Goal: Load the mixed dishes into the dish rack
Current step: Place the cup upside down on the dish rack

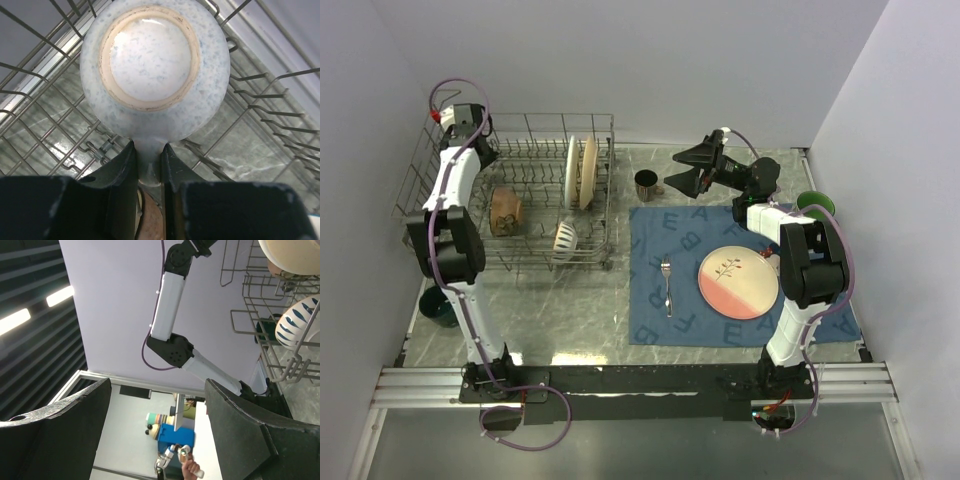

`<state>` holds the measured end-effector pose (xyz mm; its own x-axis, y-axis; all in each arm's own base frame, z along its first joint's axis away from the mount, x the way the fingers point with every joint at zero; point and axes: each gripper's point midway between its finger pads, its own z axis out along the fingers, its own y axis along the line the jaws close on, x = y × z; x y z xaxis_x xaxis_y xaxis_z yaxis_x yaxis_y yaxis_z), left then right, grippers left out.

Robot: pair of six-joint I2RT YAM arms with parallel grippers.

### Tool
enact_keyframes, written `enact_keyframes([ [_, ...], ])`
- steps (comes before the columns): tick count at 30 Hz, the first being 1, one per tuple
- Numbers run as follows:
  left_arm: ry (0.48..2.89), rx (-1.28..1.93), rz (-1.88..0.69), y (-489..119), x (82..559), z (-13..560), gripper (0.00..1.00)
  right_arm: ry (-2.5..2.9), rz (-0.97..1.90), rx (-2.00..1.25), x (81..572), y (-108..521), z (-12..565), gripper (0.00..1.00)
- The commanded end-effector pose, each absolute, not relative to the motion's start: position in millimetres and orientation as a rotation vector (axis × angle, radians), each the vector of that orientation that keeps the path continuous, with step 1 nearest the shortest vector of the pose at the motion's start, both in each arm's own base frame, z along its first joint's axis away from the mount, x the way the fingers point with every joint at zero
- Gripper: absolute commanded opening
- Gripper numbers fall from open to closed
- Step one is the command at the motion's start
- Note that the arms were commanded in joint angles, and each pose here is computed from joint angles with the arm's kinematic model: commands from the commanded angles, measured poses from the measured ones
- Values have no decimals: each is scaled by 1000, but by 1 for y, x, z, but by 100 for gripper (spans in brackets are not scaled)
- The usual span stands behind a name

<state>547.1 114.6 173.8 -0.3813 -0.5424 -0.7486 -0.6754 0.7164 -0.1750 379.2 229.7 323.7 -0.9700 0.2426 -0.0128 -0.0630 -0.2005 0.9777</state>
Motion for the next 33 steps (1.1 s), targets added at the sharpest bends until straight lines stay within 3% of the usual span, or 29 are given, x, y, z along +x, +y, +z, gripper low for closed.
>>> enact_keyframes([
  [1, 1570, -989, 142, 169, 552, 321, 1, 1858, 2403, 355, 380, 225, 333, 83],
  [9, 1542, -973, 98, 165, 541, 342, 1, 1857, 2408, 354, 385, 227, 333, 83],
  [33, 1771, -1003, -68, 152, 586, 246, 1, 1864, 2455, 394, 390, 229, 324, 82],
])
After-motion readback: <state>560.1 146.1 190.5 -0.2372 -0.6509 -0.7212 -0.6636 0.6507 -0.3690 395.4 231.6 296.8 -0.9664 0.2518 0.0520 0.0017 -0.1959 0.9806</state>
